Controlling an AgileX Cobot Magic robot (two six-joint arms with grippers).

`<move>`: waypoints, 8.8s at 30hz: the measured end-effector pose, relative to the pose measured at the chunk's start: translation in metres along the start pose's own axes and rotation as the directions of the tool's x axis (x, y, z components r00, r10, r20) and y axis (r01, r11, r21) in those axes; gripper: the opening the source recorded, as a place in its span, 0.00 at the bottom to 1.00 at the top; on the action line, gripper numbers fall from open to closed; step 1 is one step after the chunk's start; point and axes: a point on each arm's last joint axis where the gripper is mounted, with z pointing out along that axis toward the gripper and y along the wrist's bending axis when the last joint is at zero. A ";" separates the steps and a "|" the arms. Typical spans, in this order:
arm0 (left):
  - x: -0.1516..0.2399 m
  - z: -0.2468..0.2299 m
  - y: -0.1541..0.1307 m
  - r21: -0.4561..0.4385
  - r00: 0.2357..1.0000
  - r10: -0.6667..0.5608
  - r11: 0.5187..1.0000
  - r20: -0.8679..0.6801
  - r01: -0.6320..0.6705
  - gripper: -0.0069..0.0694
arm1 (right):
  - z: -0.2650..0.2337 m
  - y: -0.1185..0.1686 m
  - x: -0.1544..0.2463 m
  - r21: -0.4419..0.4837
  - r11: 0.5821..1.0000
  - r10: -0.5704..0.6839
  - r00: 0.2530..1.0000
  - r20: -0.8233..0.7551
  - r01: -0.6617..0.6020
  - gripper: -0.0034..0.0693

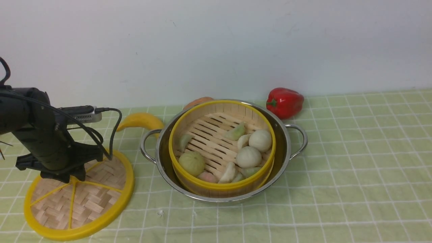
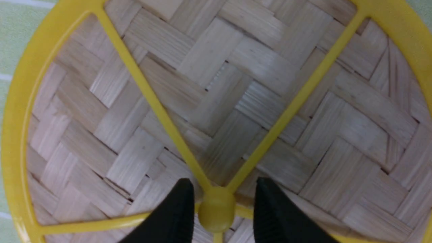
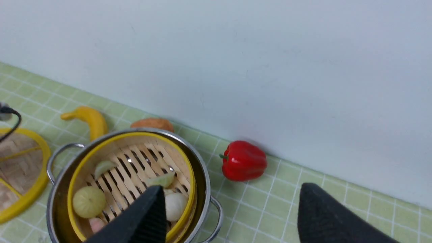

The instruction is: Place the steamer in the pot on the green tablecloth, and put the lid on the steamer.

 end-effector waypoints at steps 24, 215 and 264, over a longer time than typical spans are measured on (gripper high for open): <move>-0.019 -0.091 0.033 -0.049 0.996 -0.074 0.996 0.059 0.076 0.25 | -0.132 -0.031 0.052 0.254 0.966 -0.018 0.966 0.259 -0.050 0.75; 0.297 -0.081 0.027 -0.127 0.440 0.116 0.992 0.890 -0.004 0.18 | -0.078 -0.015 0.253 -0.071 0.990 0.130 0.978 0.163 -0.120 0.31; 0.297 -0.080 0.027 -0.125 0.441 0.114 0.992 0.890 -0.002 0.26 | 0.027 -0.043 0.368 0.290 0.933 0.106 0.934 0.342 -0.212 0.38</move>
